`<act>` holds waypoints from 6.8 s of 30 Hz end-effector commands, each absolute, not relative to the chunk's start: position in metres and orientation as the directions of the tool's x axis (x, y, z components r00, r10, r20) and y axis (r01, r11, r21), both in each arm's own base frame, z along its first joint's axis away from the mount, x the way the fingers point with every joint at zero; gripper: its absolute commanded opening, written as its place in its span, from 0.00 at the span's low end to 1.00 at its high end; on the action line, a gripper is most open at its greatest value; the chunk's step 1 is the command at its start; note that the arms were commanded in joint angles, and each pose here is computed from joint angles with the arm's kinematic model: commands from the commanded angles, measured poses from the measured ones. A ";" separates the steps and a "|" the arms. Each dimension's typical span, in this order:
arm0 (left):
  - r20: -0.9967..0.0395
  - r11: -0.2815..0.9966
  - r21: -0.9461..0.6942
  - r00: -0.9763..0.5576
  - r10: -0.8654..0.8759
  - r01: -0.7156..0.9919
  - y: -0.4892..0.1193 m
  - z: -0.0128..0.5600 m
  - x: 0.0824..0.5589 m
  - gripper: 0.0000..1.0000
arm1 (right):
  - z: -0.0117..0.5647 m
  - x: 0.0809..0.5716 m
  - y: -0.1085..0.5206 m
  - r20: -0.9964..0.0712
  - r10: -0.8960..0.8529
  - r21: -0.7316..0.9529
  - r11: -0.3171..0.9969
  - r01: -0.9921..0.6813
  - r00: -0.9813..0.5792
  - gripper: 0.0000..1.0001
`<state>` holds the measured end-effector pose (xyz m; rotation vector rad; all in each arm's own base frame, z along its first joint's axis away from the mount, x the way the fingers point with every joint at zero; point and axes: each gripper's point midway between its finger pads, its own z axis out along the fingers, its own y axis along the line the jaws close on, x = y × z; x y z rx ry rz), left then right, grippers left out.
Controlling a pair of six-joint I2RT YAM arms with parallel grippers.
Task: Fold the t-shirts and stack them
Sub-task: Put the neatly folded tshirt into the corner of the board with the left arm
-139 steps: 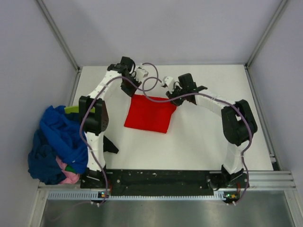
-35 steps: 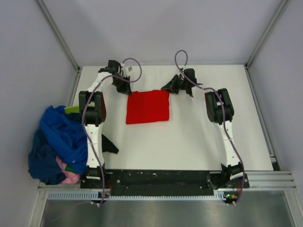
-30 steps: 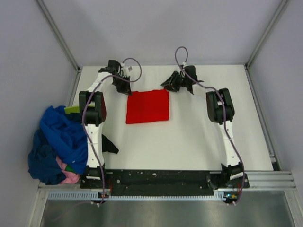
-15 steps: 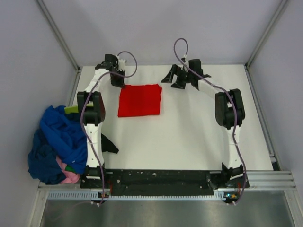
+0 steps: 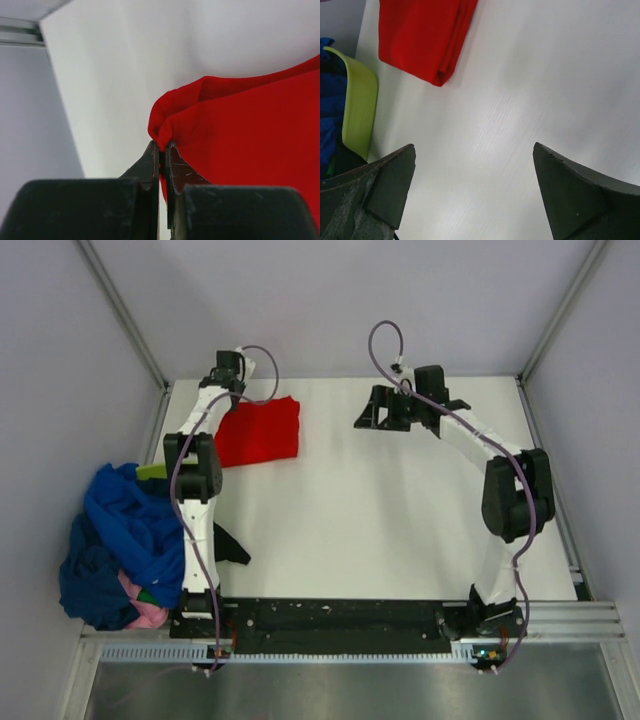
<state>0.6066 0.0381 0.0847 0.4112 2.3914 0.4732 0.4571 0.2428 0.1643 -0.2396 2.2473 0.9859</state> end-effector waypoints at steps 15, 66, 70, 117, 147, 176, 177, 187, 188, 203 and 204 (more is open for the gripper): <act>-0.713 0.841 0.541 -0.537 0.451 -0.013 0.047 0.219 0.603 0.75 | 0.194 0.404 0.224 -0.727 -0.011 0.479 0.708 -0.519 -0.686 0.99; 0.028 0.460 0.527 -0.555 0.831 0.715 -0.014 0.002 0.497 0.00 | 0.187 0.379 0.170 -0.789 -0.072 0.276 0.847 -0.455 -0.611 0.99; -0.013 0.510 0.539 -0.599 0.801 0.670 -0.010 0.005 0.515 0.00 | 0.185 0.379 0.168 -0.788 -0.079 0.266 0.851 -0.452 -0.611 0.99; 0.013 0.616 0.378 -0.669 0.743 0.691 0.066 0.031 0.494 0.02 | 0.172 0.377 0.160 -0.781 -0.121 0.217 0.867 -0.448 -0.612 0.99; -0.484 0.604 0.255 -0.441 0.756 0.755 -0.056 0.136 0.454 0.36 | 0.176 0.376 0.154 -0.788 -0.105 0.207 0.882 -0.422 -0.607 0.99; -0.775 0.851 0.340 -0.394 0.494 0.399 -0.049 0.093 0.304 0.99 | 0.145 0.318 0.051 -0.898 0.268 0.252 0.963 0.093 -0.349 0.99; -0.775 0.854 0.341 -0.397 0.492 0.393 -0.048 0.093 0.304 0.99 | 0.140 0.317 0.051 -0.894 0.276 0.259 0.961 0.096 -0.353 0.99; -0.779 0.853 0.343 -0.388 0.492 0.393 -0.049 0.094 0.303 0.99 | 0.124 0.312 0.043 -0.886 0.326 0.289 0.945 0.155 -0.330 0.99; -0.780 0.854 0.342 -0.387 0.491 0.392 -0.048 0.094 0.303 0.99 | 0.124 0.312 0.043 -0.885 0.329 0.292 0.943 0.157 -0.329 0.99; -0.779 0.849 0.346 -0.383 0.497 0.399 -0.048 0.094 0.301 0.99 | 0.123 0.311 0.041 -0.884 0.336 0.293 0.940 0.173 -0.326 0.99; -0.777 0.852 0.346 -0.388 0.495 0.394 -0.048 0.093 0.302 0.99 | 0.125 0.311 0.041 -0.885 0.336 0.294 0.940 0.174 -0.323 0.99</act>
